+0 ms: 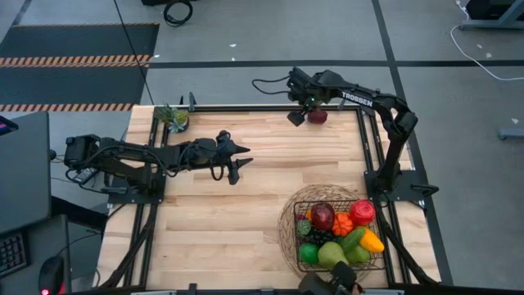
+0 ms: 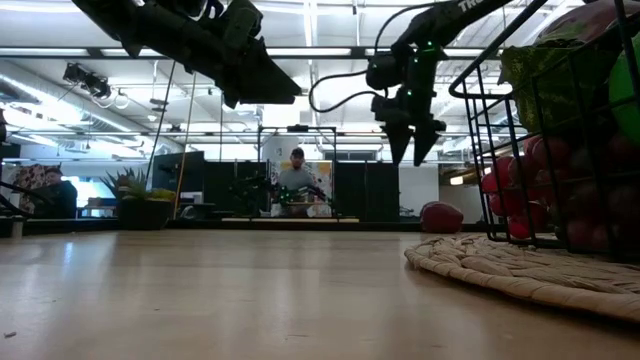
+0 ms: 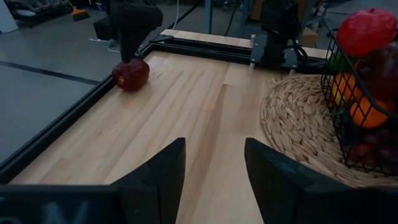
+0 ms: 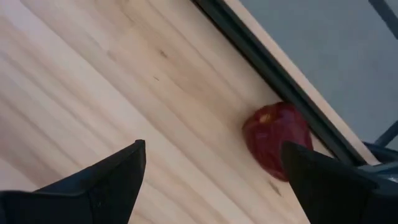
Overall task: Build produce basket
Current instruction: Put the dark red apple into the black wire basket
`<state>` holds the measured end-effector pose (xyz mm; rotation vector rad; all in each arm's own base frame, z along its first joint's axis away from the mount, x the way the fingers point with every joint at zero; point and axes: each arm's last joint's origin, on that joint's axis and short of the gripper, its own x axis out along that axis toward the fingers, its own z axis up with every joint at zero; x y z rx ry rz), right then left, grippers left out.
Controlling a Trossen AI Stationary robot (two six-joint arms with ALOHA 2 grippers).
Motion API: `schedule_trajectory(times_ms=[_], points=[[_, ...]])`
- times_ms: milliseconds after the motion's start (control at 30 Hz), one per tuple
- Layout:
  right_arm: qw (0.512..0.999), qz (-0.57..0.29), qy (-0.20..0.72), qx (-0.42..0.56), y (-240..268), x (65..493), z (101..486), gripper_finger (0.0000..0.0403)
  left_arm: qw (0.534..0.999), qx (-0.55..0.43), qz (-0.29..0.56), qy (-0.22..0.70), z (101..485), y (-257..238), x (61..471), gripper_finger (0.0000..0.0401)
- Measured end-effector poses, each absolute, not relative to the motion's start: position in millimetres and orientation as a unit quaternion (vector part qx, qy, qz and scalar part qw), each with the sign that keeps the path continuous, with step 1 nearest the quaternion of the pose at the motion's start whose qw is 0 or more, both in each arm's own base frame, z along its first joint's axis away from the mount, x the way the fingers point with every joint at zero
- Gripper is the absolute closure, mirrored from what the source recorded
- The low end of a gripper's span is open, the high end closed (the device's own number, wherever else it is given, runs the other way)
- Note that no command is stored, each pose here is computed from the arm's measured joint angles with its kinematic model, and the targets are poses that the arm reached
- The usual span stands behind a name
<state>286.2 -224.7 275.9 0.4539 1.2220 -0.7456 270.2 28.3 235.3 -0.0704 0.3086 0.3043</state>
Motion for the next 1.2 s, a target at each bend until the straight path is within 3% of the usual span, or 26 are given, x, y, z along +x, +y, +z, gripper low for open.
schedule_trajectory(times_ms=[200,400,733,1200], points=[[0.677,-0.364,0.625,0.136,-235.3,264.0,274.3,0.0030,0.976,-0.038,0.151,0.153,235.2,28.3,270.1,0.0229],[0.645,-0.363,0.625,0.249,-254.4,232.1,272.4,0.0030,0.976,-0.044,0.152,0.152,235.1,28.3,270.2,0.0229],[0.572,-0.348,0.678,0.302,-228.8,229.0,256.7,0.0030,0.975,-0.044,0.153,0.157,234.3,28.3,269.9,0.0229],[0.620,-0.376,0.643,0.245,-229.6,236.3,197.5,0.0030,0.975,-0.046,0.153,0.157,234.2,28.2,269.8,0.0229]])
